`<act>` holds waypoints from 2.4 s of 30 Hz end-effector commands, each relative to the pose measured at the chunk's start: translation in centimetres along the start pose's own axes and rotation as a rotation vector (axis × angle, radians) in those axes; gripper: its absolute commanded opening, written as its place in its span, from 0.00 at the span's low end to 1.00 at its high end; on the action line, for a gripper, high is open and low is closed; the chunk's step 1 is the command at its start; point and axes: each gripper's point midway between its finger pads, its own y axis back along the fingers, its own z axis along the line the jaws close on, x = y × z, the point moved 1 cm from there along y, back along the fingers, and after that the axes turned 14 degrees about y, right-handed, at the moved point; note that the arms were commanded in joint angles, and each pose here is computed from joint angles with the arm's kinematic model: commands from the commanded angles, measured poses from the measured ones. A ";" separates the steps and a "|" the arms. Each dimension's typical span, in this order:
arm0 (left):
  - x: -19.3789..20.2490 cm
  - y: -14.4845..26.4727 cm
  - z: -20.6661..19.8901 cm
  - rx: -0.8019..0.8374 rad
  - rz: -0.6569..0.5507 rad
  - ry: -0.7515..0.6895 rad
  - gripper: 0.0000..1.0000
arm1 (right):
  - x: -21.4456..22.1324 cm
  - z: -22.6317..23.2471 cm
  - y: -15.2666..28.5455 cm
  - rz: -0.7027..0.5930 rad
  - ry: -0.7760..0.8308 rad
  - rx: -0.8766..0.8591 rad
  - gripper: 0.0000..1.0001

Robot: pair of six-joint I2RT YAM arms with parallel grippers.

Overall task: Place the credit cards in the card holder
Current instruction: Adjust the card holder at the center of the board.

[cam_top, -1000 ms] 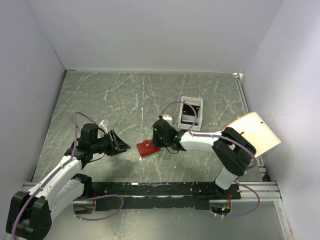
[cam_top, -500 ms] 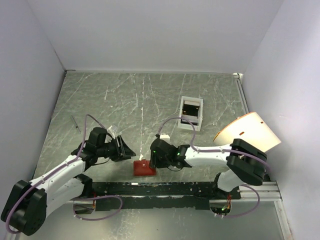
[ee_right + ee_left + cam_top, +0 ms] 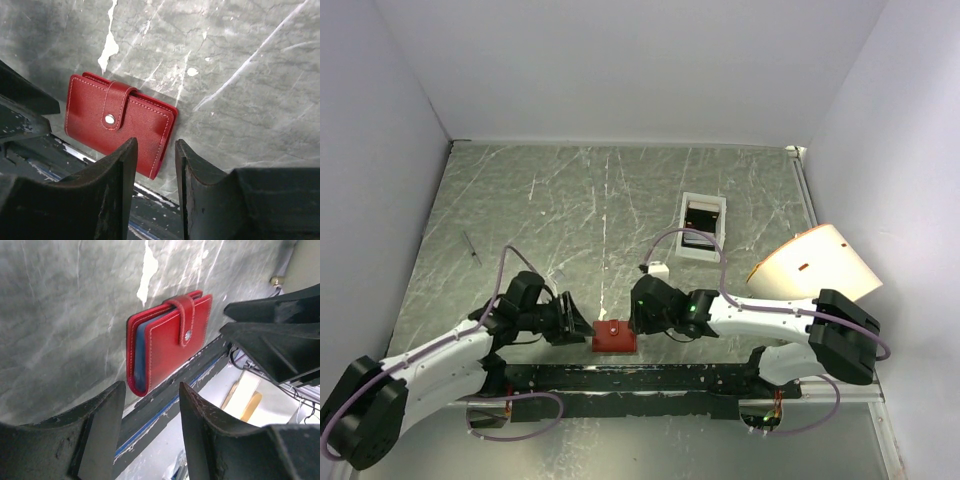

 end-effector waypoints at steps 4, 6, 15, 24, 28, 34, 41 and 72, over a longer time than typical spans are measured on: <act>0.8 -1.3 -1.1 0.047 0.056 -0.026 0.53 | -2.6 0.6 1.7 -0.175 0.229 -0.006 0.38; 0.7 -1.7 -1.1 0.044 0.058 -0.031 0.50 | -2.7 0.8 1.7 -0.194 0.286 -0.033 0.40; -0.1 -2.9 -1.4 0.019 0.066 -0.093 0.27 | -2.6 0.6 0.7 -0.191 0.493 -0.036 0.41; -3.1 -3.9 -2.3 -0.100 0.009 -0.236 0.07 | -2.4 1.0 -0.3 -0.239 0.530 -0.033 0.38; -4.5 -4.0 -3.7 -0.134 -0.006 -0.323 0.22 | -3.2 1.3 -0.2 -0.268 0.599 -0.033 0.40; -5.5 -2.6 -5.1 -0.150 -0.105 -0.291 0.49 | -5.5 -1.7 0.3 -0.238 0.439 0.179 0.39; -2.4 -1.7 -4.6 0.012 -0.063 -0.136 0.26 | -5.9 -4.2 -0.1 -0.207 0.333 0.258 0.36; -4.4 -3.9 -3.0 -0.123 -0.105 -0.154 0.15 | 0.4 -2.2 -2.1 -0.015 0.167 0.034 0.36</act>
